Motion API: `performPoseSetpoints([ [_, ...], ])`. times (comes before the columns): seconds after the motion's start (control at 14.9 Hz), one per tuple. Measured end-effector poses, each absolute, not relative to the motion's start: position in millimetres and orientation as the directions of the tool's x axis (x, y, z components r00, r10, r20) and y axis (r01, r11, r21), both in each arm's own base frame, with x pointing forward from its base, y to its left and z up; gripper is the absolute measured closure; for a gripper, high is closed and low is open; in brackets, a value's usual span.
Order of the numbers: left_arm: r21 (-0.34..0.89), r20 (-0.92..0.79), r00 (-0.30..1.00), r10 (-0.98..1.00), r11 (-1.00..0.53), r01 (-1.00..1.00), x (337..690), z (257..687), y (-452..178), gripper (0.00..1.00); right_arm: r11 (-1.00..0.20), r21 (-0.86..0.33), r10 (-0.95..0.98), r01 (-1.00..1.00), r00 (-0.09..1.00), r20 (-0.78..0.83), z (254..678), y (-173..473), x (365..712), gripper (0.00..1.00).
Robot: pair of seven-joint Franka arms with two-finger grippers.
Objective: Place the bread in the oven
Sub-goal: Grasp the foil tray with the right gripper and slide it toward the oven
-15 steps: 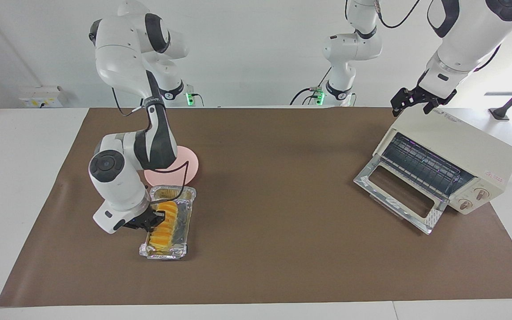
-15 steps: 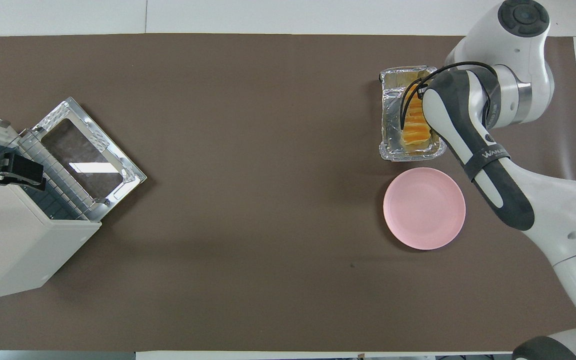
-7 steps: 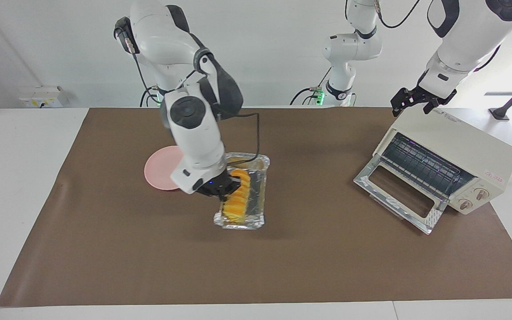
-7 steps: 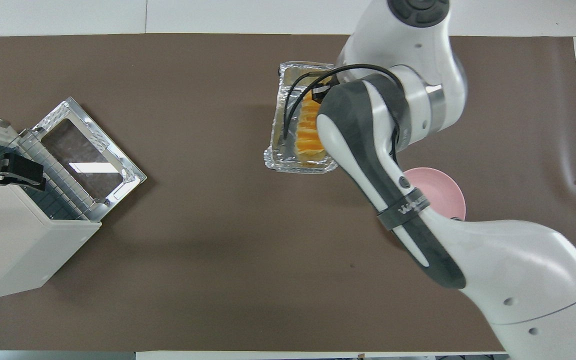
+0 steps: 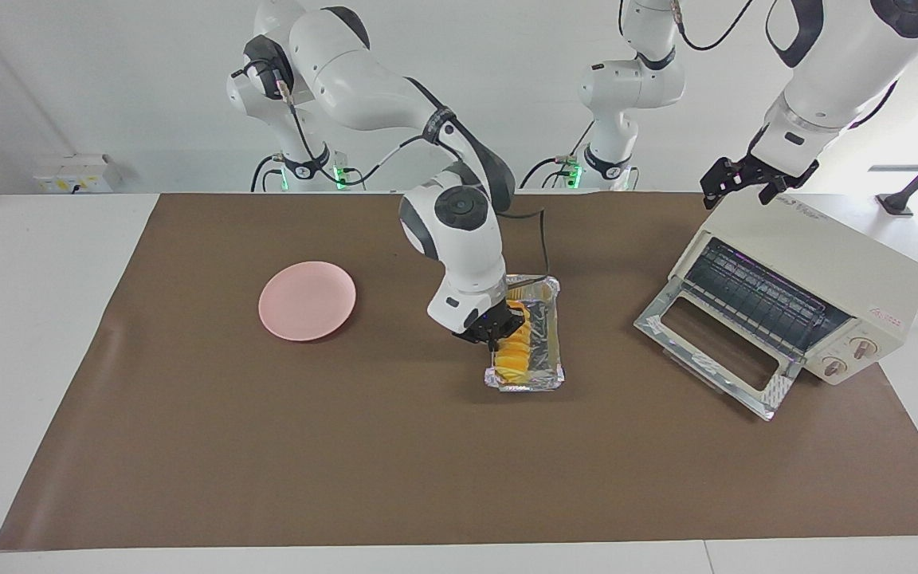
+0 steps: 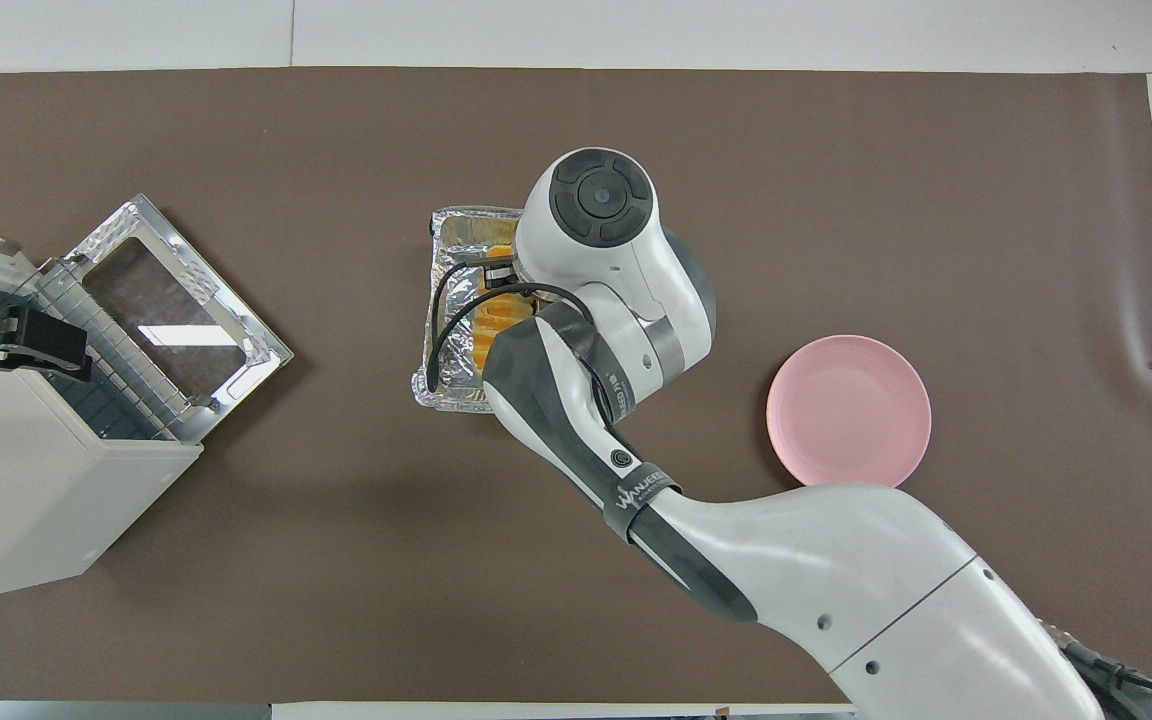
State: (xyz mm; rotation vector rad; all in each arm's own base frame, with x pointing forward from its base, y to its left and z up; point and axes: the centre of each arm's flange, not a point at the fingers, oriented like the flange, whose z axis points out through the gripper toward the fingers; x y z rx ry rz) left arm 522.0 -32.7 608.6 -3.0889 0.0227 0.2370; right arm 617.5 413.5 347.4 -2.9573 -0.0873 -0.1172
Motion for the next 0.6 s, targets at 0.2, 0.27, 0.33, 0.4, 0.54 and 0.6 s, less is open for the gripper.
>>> performPoseSetpoints([
  [0.2,-0.042,-0.153,0.988,-0.011,-0.999,-0.018,522.0,608.6,-32.7,0.0,-0.981,-0.174,0.071,0.084,0.994,0.082,324.3,423.9,601.9,0.98],
  [0.27,-0.042,-0.153,0.988,-0.011,-0.999,-0.018,522.0,608.6,-32.7,0.0,-0.981,-0.174,0.073,0.086,0.994,0.081,324.7,424.9,600.5,0.98],
  [0.33,-0.042,-0.153,0.988,-0.011,-0.999,-0.018,522.0,608.6,-32.7,0.0,-0.981,-0.175,0.072,0.086,0.994,0.085,327.6,424.6,600.8,0.94],
  [0.4,-0.042,-0.153,0.988,-0.011,-0.999,-0.018,522.0,608.6,-32.7,0.0,-0.981,-0.175,0.071,0.085,0.994,0.086,331.0,423.7,601.0,0.94],
  [0.54,-0.042,-0.153,0.988,-0.011,-0.999,-0.018,522.0,608.6,-32.7,0.0,-0.984,-0.165,0.058,0.067,0.996,0.064,341.4,419.7,601.1,0.85],
  [0.6,-0.042,-0.153,0.988,-0.011,-0.999,-0.018,522.0,608.6,-32.7,0.0,-0.987,-0.154,0.048,0.054,0.998,0.046,351.2,415.7,603.1,0.75],
])
